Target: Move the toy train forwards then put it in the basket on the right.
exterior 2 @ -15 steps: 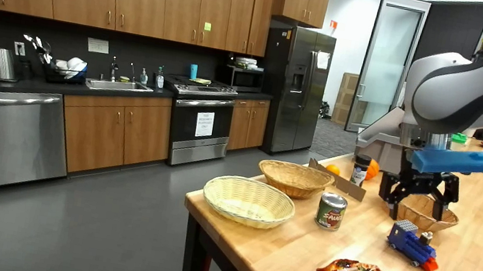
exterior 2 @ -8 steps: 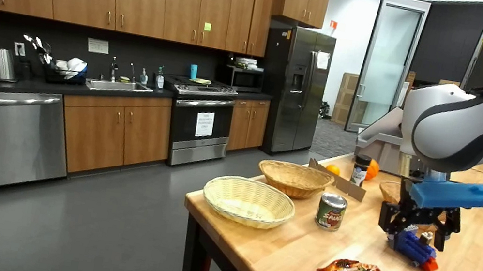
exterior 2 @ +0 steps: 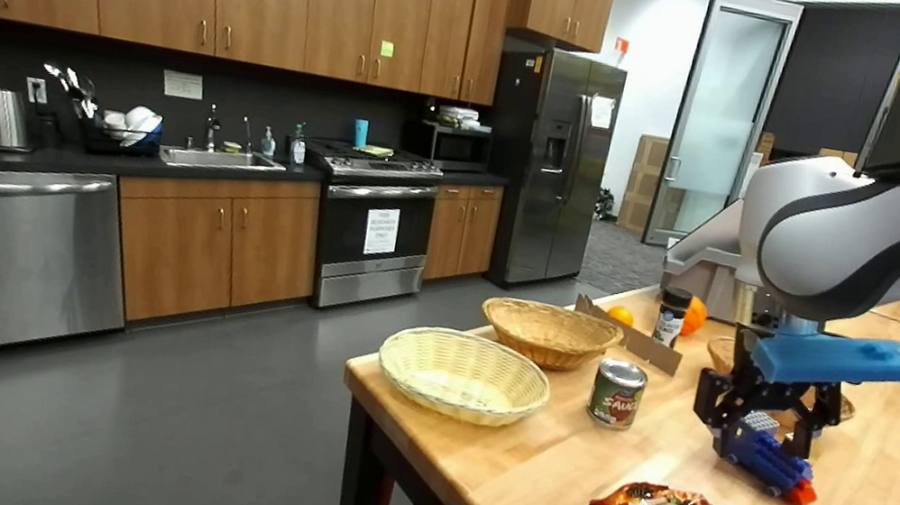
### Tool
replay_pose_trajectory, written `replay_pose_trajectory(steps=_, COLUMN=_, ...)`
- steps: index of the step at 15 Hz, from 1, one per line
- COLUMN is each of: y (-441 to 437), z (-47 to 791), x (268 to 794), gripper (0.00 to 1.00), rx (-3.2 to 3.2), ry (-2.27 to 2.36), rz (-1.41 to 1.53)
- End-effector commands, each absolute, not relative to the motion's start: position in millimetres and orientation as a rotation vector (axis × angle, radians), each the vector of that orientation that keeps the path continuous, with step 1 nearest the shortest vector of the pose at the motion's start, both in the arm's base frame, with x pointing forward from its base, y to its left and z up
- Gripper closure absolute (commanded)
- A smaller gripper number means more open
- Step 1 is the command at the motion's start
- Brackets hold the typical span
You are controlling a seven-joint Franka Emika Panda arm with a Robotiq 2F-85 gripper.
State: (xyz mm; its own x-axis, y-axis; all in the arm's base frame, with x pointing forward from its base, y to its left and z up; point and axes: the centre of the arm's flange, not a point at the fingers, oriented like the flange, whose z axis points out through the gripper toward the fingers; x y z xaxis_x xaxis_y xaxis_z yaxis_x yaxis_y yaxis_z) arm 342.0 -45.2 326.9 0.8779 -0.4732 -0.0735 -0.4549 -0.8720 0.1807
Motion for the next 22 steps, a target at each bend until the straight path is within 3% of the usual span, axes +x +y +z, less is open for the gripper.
replay_pose_trajectory(steps=1, y=-45.2, z=328.2, x=342.3, gripper=0.00, rx=2.891, ry=-0.712, rz=-0.173)
replay_pose_trajectory(steps=22, y=-45.2, z=333.5, x=341.9, gripper=0.00, rx=2.895, ry=-0.693, rz=-0.166)
